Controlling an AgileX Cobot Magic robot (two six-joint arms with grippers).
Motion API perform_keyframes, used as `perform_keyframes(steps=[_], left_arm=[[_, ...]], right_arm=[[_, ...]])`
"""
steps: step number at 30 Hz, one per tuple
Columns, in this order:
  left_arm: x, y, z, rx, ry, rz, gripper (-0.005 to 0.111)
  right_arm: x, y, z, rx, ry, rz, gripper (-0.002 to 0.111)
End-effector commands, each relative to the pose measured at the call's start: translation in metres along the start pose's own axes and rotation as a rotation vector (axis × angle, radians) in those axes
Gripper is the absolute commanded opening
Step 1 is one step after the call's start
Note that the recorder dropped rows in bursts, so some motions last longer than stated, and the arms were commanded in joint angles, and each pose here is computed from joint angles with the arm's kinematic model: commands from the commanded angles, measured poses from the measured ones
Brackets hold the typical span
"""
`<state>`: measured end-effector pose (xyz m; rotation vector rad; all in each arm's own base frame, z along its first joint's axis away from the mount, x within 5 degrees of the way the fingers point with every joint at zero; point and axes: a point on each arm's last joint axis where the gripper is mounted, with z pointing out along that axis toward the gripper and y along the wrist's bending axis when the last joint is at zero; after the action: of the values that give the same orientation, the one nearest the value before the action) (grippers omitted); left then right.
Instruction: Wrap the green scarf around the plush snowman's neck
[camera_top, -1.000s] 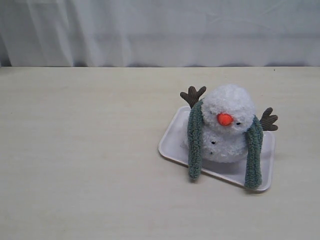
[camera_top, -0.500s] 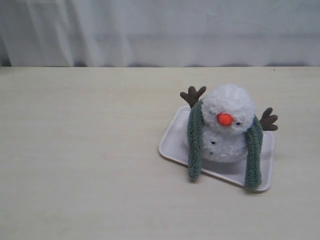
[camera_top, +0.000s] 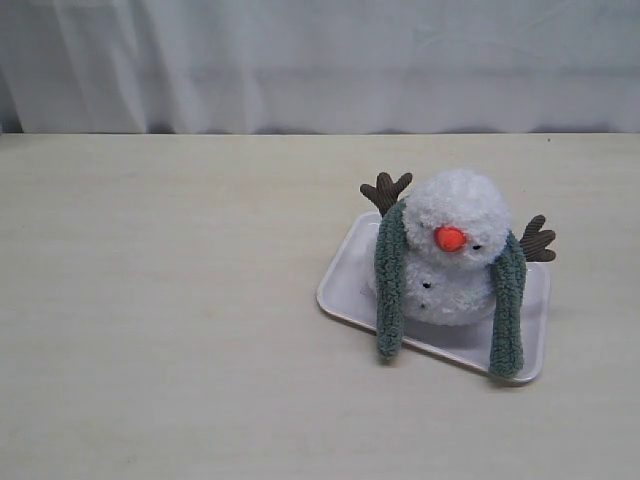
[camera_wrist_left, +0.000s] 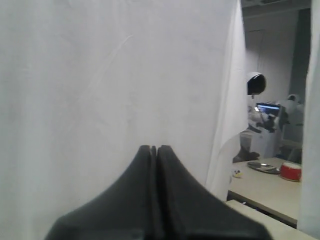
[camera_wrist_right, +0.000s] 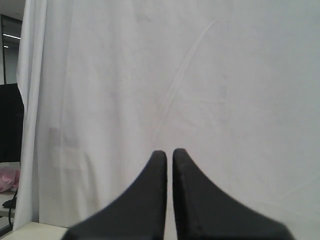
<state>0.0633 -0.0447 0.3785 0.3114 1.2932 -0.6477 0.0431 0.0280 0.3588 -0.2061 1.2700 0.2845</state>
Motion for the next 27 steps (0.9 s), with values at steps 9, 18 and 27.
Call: perform_keyframes(steps=[9, 18, 27], left_arm=[[0.019, 0.001, -0.001, 0.02, 0.123, 0.278, 0.0], [0.045, 0.014, -0.019, -0.106, 0.148, 0.271, 0.0], [0.044, 0.019, -0.051, -0.346, 0.099, 0.314, 0.0]], right_arm=[[0.002, 0.0, 0.0, 0.0, 0.004, 0.001, 0.004], [0.002, 0.0, 0.0, 0.0, 0.004, 0.001, 0.004], [0.002, 0.0, 0.0, 0.0, 0.004, 0.001, 0.004]])
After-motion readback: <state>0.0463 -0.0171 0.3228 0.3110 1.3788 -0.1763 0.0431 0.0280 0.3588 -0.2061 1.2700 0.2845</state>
